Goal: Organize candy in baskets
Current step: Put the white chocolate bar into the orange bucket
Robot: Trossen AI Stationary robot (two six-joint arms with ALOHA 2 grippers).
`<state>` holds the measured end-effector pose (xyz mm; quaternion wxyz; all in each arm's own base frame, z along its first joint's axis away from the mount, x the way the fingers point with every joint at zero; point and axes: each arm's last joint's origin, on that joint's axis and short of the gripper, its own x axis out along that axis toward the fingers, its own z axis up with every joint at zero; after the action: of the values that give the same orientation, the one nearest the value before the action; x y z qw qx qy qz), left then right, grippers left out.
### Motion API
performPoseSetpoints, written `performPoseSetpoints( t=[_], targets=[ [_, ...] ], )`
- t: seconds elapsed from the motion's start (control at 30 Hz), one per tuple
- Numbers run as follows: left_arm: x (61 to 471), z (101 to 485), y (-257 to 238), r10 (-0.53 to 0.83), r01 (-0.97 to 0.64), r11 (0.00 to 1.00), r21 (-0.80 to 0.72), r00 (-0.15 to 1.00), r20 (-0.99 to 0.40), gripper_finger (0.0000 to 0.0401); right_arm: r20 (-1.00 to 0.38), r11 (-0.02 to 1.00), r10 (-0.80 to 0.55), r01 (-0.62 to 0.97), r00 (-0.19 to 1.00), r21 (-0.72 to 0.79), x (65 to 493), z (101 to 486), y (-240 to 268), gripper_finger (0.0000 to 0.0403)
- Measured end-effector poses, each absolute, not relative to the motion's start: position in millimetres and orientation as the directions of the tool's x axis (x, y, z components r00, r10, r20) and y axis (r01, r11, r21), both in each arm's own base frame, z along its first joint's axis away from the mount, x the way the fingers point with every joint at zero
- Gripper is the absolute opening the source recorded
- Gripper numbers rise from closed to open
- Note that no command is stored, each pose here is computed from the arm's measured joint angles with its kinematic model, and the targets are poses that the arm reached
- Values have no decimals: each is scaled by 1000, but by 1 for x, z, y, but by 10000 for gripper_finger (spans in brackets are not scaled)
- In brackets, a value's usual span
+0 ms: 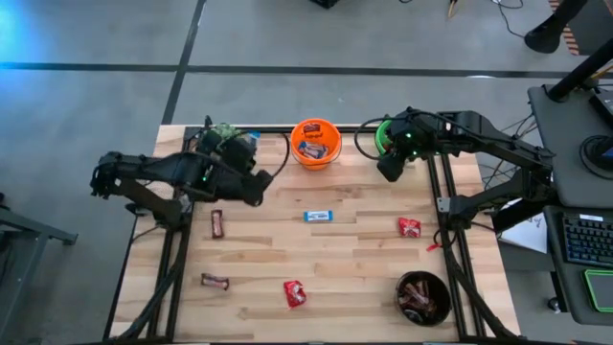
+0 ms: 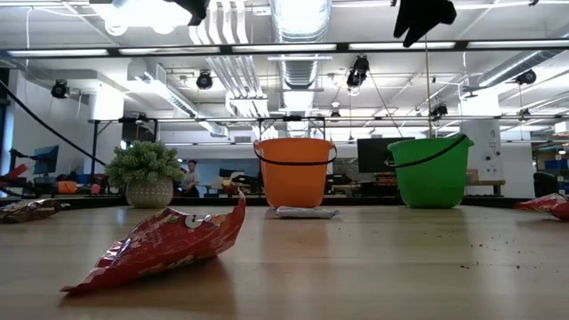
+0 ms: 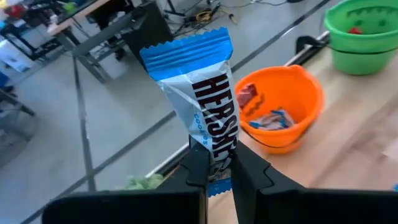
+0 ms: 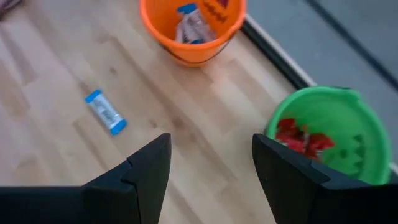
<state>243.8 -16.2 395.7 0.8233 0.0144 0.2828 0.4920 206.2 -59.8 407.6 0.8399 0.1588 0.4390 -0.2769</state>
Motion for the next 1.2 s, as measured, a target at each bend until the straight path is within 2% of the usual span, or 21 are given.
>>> performPoseSetpoints(
  t=[0.1,0.27,0.43,0.7,0.97,1.2],
  targets=[
    [247,398,-3,833,-807,495,323,333,-443,9,-812,776,-384,630,439,-26,206,408,-62,216],
    [262,403,26,817,-777,527,344,353,-456,9,-778,730,-486,674,397,-112,205,409,-65,216],
    [276,412,58,843,-784,510,355,372,-390,9,-771,737,-502,659,390,-147,204,410,-66,216],
    [280,418,115,768,-755,613,233,500,-400,9,-756,732,-532,656,382,-184,203,411,-79,216],
    [292,401,160,595,-628,772,98,659,-460,9,-744,725,-556,654,371,-215,200,412,-89,216],
    [314,373,179,496,-540,838,78,694,-523,9,-743,719,-563,657,361,-226,198,412,-93,216]
  ],
)
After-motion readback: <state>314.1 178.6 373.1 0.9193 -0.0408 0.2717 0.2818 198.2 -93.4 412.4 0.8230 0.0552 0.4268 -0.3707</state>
